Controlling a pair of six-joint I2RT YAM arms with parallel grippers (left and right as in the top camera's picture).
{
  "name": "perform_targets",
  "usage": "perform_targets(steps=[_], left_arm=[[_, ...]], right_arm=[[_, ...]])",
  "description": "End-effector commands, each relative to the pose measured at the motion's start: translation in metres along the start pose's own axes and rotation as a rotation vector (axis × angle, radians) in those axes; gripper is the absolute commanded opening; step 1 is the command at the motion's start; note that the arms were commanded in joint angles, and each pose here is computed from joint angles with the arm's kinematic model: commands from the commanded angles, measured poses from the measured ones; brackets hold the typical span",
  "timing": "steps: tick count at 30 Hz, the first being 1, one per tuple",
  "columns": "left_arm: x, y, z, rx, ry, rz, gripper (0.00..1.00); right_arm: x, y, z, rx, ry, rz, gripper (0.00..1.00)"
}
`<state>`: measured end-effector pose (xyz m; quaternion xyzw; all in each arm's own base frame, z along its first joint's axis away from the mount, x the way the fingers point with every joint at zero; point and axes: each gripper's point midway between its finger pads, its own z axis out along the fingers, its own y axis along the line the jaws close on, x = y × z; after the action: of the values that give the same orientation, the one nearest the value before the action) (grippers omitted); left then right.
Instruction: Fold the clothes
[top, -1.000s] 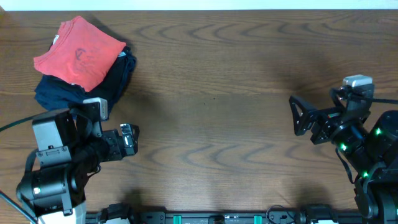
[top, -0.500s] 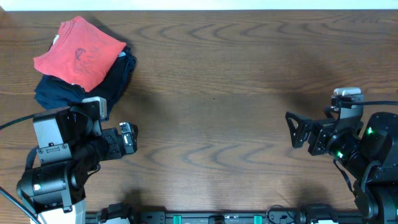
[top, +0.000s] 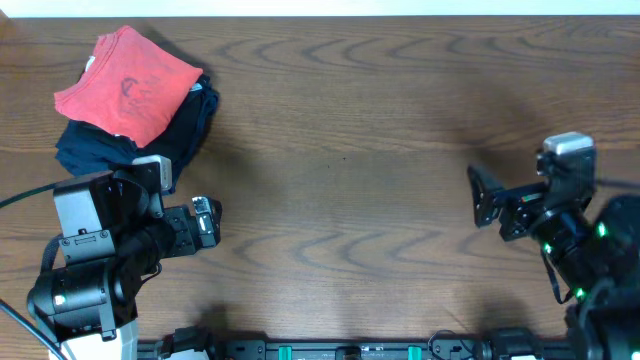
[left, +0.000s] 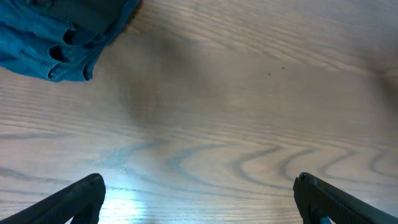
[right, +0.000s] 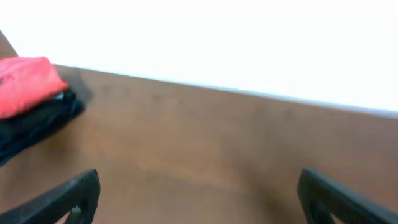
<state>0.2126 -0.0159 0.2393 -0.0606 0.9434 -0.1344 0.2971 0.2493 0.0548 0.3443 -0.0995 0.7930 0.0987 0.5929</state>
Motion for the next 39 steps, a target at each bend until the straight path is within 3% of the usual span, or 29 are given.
perform_targets(steps=[1, 13, 26, 39], left_arm=[[0.002, 0.001, 0.001, -0.008, 0.008, -0.004, 0.98], [0.002, 0.001, 0.001, -0.008, 0.008, -0.004, 0.98], [0.002, 0.001, 0.001, -0.008, 0.008, -0.004, 0.98], [0.002, 0.001, 0.001, -0.008, 0.008, -0.004, 0.98]], right_arm=[[0.021, -0.003, 0.0, 0.027, -0.047, -0.128, 0.99], [0.118, -0.003, -0.008, 0.052, -0.224, -0.158, 0.99], [0.188, -0.011, 0.035, 0.039, -0.116, -0.126, 0.99], [0.186, -0.012, 0.037, 0.042, -0.143, -0.132, 0.99]])
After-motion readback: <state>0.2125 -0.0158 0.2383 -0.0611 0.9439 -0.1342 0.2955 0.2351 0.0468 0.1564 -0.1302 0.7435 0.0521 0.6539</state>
